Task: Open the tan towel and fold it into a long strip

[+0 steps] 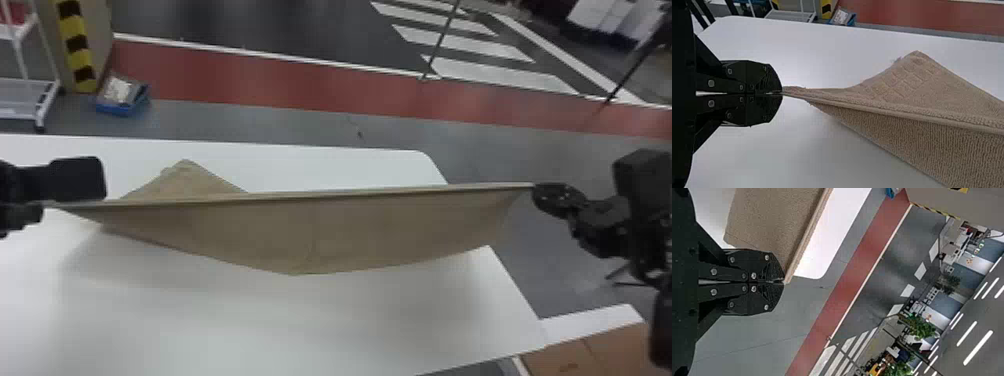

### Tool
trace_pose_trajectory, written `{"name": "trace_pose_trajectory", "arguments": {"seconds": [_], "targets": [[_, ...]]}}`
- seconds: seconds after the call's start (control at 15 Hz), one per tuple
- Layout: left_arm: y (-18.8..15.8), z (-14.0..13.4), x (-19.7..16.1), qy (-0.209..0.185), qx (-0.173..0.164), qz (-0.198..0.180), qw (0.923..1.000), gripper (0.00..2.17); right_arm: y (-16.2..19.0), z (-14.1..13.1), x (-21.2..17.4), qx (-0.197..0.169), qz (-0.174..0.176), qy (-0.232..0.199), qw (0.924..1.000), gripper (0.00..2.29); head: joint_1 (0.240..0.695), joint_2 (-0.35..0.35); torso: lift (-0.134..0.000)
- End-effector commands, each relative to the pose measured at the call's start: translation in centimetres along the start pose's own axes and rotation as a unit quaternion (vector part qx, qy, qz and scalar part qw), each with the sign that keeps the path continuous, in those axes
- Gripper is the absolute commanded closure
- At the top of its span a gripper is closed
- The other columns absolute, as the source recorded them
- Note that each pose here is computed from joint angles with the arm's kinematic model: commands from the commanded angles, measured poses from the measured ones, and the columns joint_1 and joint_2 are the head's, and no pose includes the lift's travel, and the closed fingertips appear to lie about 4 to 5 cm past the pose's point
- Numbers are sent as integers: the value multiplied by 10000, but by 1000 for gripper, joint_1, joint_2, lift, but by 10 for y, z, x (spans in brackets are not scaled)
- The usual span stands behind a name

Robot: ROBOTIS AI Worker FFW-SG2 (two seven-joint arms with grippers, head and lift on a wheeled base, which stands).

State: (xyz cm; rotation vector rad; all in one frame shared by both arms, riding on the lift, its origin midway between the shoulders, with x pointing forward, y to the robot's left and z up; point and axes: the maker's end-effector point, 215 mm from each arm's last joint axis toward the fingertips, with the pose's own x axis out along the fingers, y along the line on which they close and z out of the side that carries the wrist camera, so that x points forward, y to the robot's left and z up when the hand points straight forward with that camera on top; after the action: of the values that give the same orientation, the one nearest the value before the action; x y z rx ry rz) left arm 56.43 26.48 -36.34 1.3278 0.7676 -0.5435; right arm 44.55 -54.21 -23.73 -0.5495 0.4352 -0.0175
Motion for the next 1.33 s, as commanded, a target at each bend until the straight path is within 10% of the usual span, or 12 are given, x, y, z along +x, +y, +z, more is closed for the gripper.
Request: {"name": "trace_pose_trajectory", "arguments": {"seconds": [0.0, 0.47, 0.87, 1.07, 1.27], "targets": [[32, -23, -2, 19, -250, 181, 9995, 2061, 11, 13, 32, 100, 23, 73, 9999, 1318, 695, -308, -125], [112, -31, 20, -34, -959, 975, 9906, 2061, 42, 107, 133, 398, 292, -108, 9987, 1318, 607, -165, -125], [199, 32, 19, -271, -1394, 1799, 9734, 2061, 19, 227, 177, 607, 207, -696, 9955, 1318, 486, -125, -125], [219, 27, -7, -368, -1627, 2067, 9641, 2061, 18, 241, 165, 670, 281, -836, 9938, 1318, 416, -119, -125], [212, -33, -39, -151, -2272, 2384, 9441, 2061, -5, 220, 140, 926, 234, -855, 9918, 1322, 393, -112, -125]]}}
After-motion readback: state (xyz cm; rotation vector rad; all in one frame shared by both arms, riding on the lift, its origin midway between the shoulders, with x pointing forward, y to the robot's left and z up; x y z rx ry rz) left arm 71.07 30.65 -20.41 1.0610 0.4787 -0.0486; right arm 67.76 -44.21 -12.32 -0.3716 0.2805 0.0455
